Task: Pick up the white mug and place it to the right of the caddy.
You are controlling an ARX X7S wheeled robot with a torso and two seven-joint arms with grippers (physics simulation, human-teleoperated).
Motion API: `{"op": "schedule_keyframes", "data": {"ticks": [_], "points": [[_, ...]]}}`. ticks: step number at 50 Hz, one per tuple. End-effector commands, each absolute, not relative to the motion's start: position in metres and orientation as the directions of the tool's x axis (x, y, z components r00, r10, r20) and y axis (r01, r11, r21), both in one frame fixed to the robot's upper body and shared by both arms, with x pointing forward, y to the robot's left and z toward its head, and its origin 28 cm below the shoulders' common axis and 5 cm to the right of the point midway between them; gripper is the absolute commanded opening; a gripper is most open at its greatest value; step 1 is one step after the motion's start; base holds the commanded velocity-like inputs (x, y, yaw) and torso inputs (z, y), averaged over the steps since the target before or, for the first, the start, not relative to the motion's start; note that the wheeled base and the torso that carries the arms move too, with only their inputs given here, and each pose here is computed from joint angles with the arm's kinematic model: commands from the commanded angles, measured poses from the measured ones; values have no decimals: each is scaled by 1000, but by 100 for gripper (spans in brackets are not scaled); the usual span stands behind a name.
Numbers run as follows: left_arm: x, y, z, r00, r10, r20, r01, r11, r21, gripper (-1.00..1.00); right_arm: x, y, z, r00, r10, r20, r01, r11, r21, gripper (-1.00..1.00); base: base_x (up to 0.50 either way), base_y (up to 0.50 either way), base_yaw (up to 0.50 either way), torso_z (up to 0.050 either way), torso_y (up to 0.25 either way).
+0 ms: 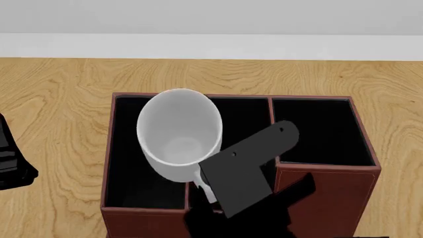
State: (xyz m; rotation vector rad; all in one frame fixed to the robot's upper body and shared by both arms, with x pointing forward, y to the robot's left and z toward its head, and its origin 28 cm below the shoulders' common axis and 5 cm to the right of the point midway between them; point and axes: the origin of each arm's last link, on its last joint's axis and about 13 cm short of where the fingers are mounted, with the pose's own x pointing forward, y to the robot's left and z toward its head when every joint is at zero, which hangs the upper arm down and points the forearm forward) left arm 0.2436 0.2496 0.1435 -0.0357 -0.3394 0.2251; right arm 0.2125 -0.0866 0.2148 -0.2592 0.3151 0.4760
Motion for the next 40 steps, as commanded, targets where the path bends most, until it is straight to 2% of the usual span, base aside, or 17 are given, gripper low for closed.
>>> {"op": "schedule_keyframes", "data": {"ticks": [1,40], "points": [[243,250,144,918,225,327,-213,974,-72,100,214,-93,237,881,374,-290,-437,878,-195,-100,0,0,0,0,0],[246,251,142,917,234,322,-224,972,-70,100,244,-127,276,937,216,-275,-268,949,-165,-100,0,0,0,0,1]]}}
